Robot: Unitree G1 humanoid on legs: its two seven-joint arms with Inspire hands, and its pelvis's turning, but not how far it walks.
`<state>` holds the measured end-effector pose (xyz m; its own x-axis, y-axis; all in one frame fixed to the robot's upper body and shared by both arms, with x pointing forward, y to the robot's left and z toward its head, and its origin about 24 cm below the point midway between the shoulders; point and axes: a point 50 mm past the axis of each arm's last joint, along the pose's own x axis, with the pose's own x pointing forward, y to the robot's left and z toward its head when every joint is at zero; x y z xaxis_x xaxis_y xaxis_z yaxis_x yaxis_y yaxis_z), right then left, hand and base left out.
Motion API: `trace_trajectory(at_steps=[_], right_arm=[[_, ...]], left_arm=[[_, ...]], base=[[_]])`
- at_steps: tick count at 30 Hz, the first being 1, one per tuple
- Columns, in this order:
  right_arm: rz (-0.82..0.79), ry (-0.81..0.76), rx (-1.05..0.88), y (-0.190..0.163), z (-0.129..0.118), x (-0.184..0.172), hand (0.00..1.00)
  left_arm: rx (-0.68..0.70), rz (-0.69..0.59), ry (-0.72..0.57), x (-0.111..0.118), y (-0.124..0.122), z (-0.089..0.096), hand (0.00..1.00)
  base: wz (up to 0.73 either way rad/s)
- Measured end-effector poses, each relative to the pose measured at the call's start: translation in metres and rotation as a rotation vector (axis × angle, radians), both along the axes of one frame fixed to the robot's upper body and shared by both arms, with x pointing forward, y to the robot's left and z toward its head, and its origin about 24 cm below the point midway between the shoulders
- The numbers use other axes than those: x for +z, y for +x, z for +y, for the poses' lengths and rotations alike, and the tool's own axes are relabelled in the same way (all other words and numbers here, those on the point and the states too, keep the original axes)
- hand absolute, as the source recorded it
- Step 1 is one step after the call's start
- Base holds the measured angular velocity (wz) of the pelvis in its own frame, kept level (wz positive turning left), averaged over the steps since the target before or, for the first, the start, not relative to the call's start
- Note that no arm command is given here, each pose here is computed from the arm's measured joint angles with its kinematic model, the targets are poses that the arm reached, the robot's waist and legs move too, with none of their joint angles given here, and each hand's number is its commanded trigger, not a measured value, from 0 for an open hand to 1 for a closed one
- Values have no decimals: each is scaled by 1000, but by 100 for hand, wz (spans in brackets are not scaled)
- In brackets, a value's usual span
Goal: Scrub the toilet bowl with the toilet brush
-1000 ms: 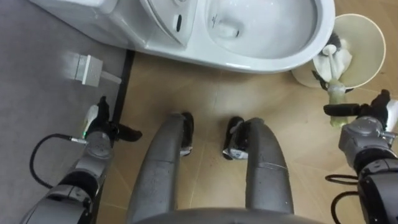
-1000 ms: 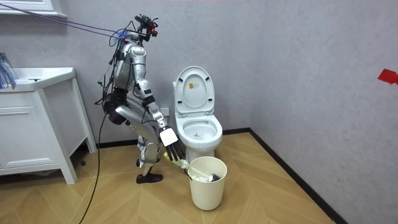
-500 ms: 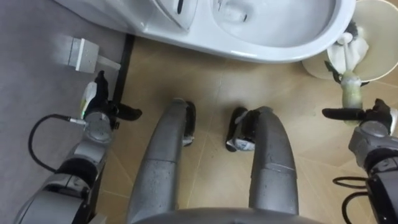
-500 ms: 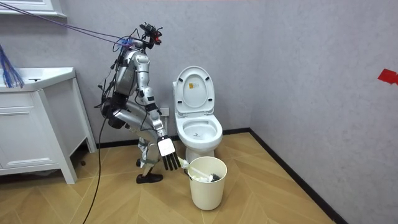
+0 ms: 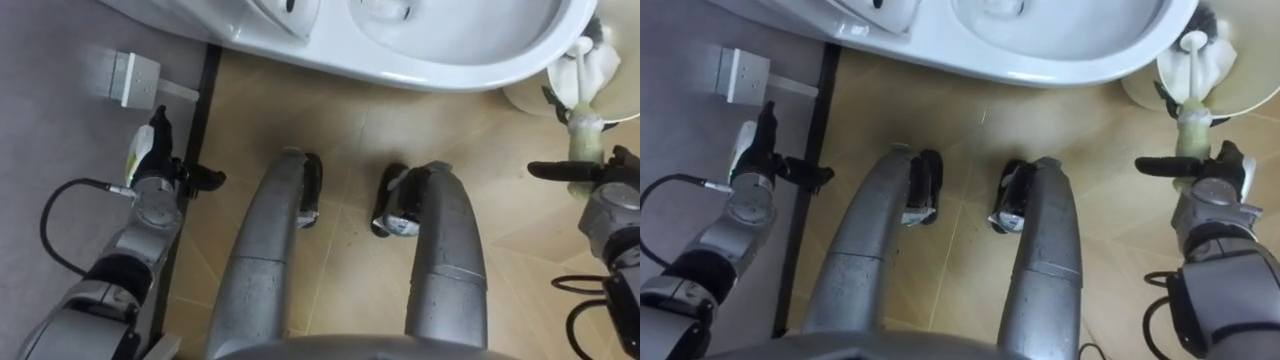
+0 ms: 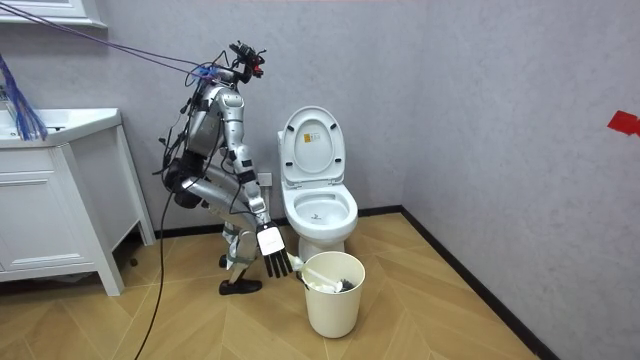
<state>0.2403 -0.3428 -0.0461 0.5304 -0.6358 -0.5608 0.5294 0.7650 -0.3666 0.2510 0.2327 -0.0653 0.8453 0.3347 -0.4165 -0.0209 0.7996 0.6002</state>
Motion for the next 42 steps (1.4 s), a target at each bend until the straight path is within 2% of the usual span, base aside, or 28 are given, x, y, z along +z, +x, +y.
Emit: trace_trajectory(at_steps=[13, 22, 37, 38, 39, 40, 42], right_arm=[[-12, 25, 23, 4, 2, 2, 0], [-1, 84, 29, -1, 0, -2, 0], [18, 93, 88, 4, -4, 4, 0], [16, 93, 91, 6, -4, 5, 30], [12, 94, 94, 7, -3, 6, 93], [12, 97, 95, 7, -3, 6, 100], [8, 108, 94, 7, -3, 6, 100]], left_arm=[[-14, 13, 2, -2, -2, 0, 0], [-4, 25, 33, -1, -7, 13, 0], [-27, 30, 16, 0, -5, 11, 0], [-28, 31, 15, 0, -5, 11, 0], [-29, 32, 15, 0, -5, 11, 0], [-29, 33, 15, 0, -5, 11, 0], [-24, 37, 8, -1, -6, 11, 0]], base=[[0], [0], [0], [0], [0], [0], [0]])
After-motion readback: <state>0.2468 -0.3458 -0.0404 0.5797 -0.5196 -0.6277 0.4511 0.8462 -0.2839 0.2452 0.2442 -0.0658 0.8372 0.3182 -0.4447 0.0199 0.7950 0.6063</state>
